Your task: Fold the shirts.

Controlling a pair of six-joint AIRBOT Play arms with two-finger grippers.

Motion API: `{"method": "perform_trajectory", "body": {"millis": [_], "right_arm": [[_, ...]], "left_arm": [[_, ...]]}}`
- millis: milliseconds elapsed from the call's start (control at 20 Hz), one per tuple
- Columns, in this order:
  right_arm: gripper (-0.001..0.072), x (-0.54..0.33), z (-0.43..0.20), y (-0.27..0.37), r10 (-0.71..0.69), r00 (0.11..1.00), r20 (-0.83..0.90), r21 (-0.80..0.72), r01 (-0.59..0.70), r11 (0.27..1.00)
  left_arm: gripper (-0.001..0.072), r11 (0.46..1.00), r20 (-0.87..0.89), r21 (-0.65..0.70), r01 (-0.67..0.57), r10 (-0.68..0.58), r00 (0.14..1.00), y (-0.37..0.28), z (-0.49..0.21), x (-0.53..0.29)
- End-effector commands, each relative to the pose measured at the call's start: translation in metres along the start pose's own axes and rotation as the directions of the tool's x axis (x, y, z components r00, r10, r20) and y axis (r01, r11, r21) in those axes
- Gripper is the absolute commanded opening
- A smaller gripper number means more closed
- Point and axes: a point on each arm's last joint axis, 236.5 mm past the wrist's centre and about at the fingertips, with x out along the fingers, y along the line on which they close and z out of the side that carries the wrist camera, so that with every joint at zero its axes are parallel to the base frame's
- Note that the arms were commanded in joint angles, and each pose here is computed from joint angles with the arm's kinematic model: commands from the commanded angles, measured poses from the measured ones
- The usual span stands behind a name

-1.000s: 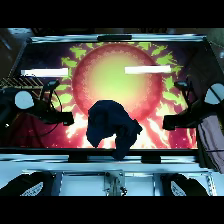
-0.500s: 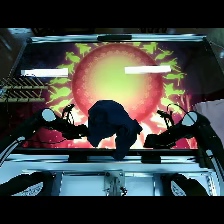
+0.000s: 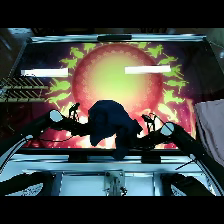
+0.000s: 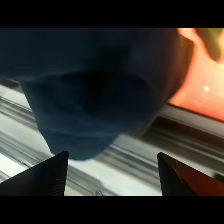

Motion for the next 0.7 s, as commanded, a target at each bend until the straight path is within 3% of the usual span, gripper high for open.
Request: {"method": "perform_trajectory", "body": {"millis": [0, 150, 200, 250, 300, 400, 500, 600, 650], "right_arm": [[0.0667, 0.030, 0.010, 0.015, 0.033, 0.999, 0.028, 0.046, -0.034, 0.998], [0.0660, 0.043, 0.025, 0.029, 0.083, 0.993, 0.085, 0.116, -0.092, 0.989], [0.0607, 0.043, 0.031, 0.035, 0.100, 0.989, 0.111, 0.127, -0.114, 0.985], [0.0380, 0.044, 0.034, 0.041, 0.117, 0.985, 0.128, 0.132, -0.134, 0.982], [0.0059, 0.043, 0.034, 0.045, 0.133, 0.983, 0.128, 0.141, -0.151, 0.978], [0.0068, 0.032, 0.031, 0.052, 0.125, 0.986, 0.105, 0.013, -0.128, 0.992], [0.0068, -0.003, 0.022, 0.042, -0.010, 0.998, 0.056, -0.220, 0.022, 0.975], [0.0068, -0.080, 0.023, -0.012, -0.346, 0.933, 0.097, -0.332, 0.358, 0.873], [0.0068, -0.143, 0.033, -0.041, -0.525, 0.828, 0.196, -0.310, 0.560, 0.768]], "left_arm": [[0.0034, 0.998, 0.014, 0.063, 0.022, -0.023, 1.000, -0.012, 0.009, -0.005], [0.0034, 0.995, 0.029, 0.093, 0.038, -0.041, 0.999, -0.025, 0.017, -0.013], [0.0034, 0.994, 0.039, 0.101, 0.043, -0.047, 0.998, -0.029, 0.022, -0.015], [0.0035, 0.992, 0.052, 0.114, 0.048, -0.054, 0.997, -0.035, 0.027, -0.019], [0.0034, 0.988, 0.060, 0.146, 0.055, -0.064, 0.996, -0.042, 0.031, -0.024], [0.0032, 0.973, 0.080, 0.227, 0.048, -0.068, 0.994, -0.054, 0.044, -0.043], [0.0031, 0.937, 0.153, 0.344, -0.053, 0.000, 0.988, -0.058, 0.067, -0.089], [0.0031, 0.854, 0.312, 0.446, -0.269, 0.134, 0.941, -0.056, 0.095, -0.173], [0.0031, 0.813, 0.422, 0.441, -0.381, 0.187, 0.887, -0.058, 0.107, -0.227]]}}
